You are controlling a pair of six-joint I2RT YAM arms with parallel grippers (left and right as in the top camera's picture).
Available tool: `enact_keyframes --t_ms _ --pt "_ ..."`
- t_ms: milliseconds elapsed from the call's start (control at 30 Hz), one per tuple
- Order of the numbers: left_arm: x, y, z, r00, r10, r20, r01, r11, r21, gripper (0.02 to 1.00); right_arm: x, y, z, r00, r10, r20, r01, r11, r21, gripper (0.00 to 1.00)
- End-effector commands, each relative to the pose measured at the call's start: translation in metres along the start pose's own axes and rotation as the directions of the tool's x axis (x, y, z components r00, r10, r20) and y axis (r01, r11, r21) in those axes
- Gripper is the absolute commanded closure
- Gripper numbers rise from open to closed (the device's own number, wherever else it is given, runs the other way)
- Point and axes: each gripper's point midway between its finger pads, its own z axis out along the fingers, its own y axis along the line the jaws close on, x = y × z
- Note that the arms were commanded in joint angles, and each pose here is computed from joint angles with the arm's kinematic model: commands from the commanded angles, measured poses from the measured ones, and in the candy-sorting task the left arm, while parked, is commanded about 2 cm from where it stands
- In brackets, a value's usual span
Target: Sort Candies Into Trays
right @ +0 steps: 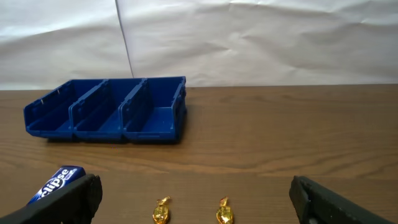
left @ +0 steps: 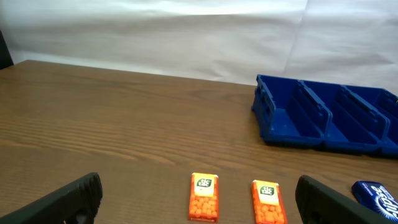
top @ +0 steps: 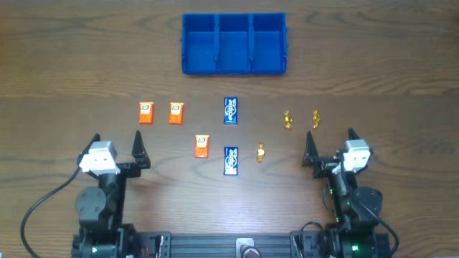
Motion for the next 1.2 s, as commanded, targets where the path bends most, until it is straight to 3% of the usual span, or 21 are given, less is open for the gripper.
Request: enact_keyframes --t_ms 33,567,700,800,967,1133,1200 --pt "0.016 0.000 0.001 0.999 0.013 -0.052 -0.013 1.000 0.005 0.020 0.001 0.000 0.000 1.000 0.009 -0.001 -0.009 1.000 -0.003 0.003" --pt "0.016 0.001 0.000 0.999 0.013 -0.049 -0.014 1.000 -0.004 0.020 0.001 0.000 0.000 1.000 0.009 -0.001 -0.009 1.000 -0.003 0.003" --pt "-0.011 -0.005 0.000 0.999 -0.013 -0.049 0.013 1.000 0.014 0.020 0.001 0.000 0.000 1.000 0.009 -0.001 -0.009 1.000 -0.003 0.003" --pt "-0.043 -0.008 0.014 0.987 -0.009 -0.161 0.009 1.000 0.000 0.020 0.001 0.000 0.000 1.000 0.009 -0.001 -0.009 1.000 -0.003 0.003" --pt "-0.053 -0.010 0.061 0.897 -0.013 -0.441 -0.001 1.000 -0.030 0.020 0.001 0.000 0.000 1.000 0.009 -0.001 -0.009 1.000 -0.003 0.003" --pt "-0.011 -0.011 0.102 0.717 -0.025 -0.697 0.003 0.999 -0.034 0.020 0.001 0.000 0.000 1.000 0.009 -0.001 -0.009 1.000 -0.003 0.003" --pt "0.024 -0.010 0.114 0.611 -0.023 -0.791 0.005 1.000 -0.025 0.020 0.001 0.000 0.000 1.000 0.009 -0.001 -0.009 1.000 -0.003 0.003"
